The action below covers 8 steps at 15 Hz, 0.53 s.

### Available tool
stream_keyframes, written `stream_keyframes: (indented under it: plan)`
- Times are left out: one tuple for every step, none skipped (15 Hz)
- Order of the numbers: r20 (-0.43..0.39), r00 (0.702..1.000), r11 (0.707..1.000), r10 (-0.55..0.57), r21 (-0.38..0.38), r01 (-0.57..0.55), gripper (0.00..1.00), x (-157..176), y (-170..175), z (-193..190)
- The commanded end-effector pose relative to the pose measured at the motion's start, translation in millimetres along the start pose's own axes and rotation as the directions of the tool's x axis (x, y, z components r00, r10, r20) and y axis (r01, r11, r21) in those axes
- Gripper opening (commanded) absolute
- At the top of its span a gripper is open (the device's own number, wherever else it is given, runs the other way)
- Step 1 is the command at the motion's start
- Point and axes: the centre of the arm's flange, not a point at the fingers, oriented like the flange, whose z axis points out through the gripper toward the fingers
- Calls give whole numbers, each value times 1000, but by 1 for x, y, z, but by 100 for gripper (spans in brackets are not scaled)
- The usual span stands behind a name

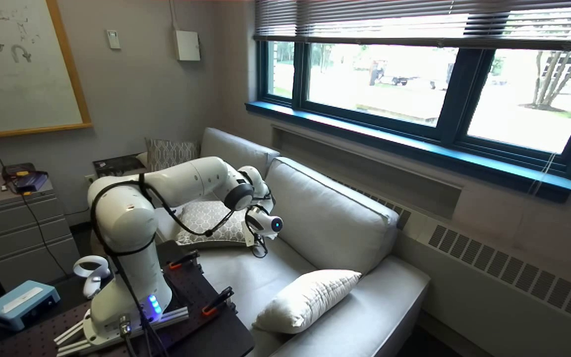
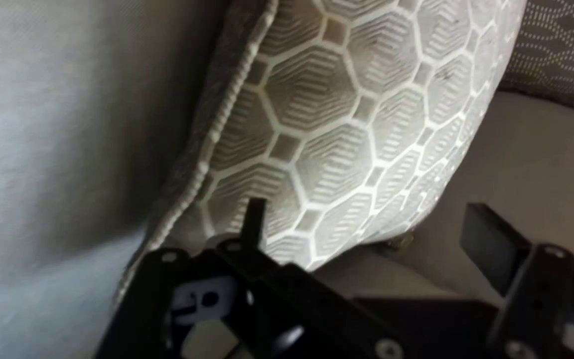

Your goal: Put the two pillows on the right end of the chair

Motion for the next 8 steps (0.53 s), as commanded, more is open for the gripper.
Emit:
stream_keyframes:
  plan:
    - [105, 994, 999, 0, -51, 6, 100, 50, -3, 66]
    - [125, 992, 997, 10, -83, 0, 100, 51, -4, 72]
    - [132, 991, 992, 33, -127, -16, 100, 51, 2, 70]
    - [131, 990, 985, 56, -171, -33, 100, 52, 9, 65]
    - [115, 990, 975, 79, -218, -52, 100, 53, 18, 55]
    - [101, 991, 964, 91, -260, -62, 100, 56, 27, 43]
    - [90, 990, 954, 108, -290, -78, 100, 60, 37, 33]
    - [72, 991, 946, 111, -314, -83, 100, 68, 45, 20]
